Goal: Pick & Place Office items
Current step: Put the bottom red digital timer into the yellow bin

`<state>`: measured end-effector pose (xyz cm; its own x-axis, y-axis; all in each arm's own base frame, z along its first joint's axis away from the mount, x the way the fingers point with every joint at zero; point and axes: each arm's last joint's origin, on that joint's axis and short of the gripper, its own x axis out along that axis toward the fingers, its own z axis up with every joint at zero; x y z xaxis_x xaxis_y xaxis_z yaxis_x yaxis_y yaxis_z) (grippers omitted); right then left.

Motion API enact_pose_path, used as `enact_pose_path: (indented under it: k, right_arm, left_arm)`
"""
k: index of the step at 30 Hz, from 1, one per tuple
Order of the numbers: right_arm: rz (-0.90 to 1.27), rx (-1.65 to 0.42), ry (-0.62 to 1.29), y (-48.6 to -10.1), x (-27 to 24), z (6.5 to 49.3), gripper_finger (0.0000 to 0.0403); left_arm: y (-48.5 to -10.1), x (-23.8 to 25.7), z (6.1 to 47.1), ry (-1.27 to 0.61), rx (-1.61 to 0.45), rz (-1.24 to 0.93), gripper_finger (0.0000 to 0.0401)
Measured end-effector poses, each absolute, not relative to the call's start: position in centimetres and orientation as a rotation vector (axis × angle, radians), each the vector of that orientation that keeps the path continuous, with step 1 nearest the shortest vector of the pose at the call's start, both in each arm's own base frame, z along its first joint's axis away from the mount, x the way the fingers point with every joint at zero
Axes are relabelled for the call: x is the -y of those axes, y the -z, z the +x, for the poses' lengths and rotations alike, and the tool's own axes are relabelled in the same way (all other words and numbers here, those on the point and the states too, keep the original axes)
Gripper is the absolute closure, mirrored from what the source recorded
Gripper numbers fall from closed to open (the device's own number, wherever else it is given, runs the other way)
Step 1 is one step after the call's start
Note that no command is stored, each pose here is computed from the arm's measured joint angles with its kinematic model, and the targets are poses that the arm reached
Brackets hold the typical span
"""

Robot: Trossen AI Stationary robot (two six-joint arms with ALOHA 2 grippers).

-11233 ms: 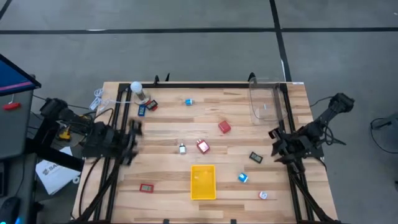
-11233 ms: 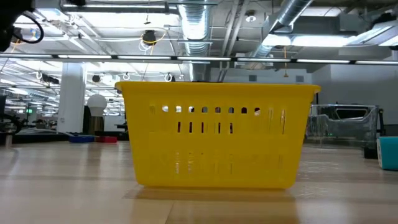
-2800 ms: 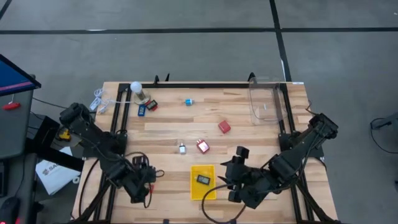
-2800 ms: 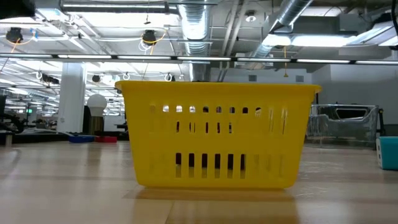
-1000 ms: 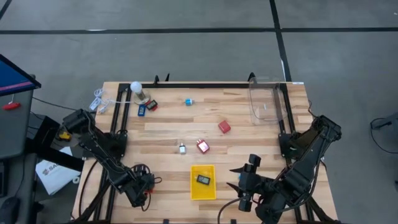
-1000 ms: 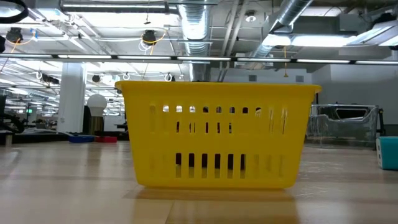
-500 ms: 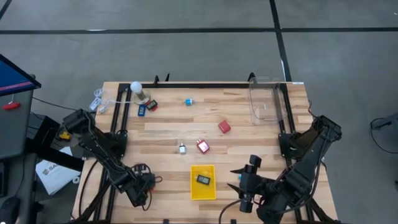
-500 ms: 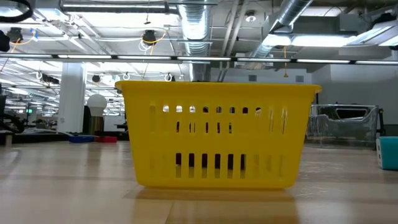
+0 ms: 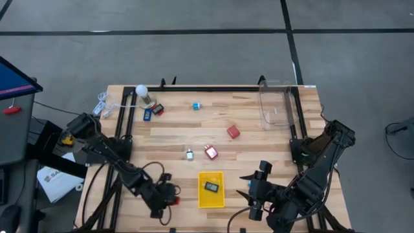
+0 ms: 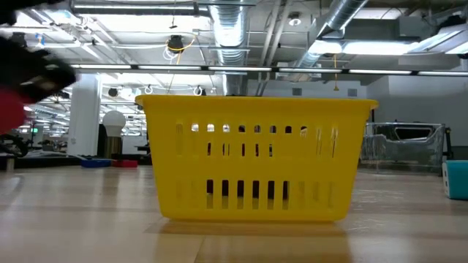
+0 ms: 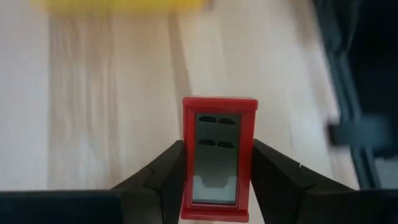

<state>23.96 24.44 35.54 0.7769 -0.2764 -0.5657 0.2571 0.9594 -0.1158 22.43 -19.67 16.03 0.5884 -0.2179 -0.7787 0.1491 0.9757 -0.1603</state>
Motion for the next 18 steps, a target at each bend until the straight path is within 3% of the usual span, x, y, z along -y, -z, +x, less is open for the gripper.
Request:
enact_pose_path:
  k: [8, 18]
  right_arm:
    - [-0.031, -0.626, 0.321, -35.3, -24.5, 23.0, 0.02]
    - [-0.036, -0.618, 0.324, -35.3, -24.9, 22.3, 0.02]
  left_arm:
    - [-18.2, 17.1, 27.0, 0.311, -0.615, 0.017, 0.0247]
    - [-22.9, 14.6, 30.8, 0.214, -0.599, 0.17, 0.0247]
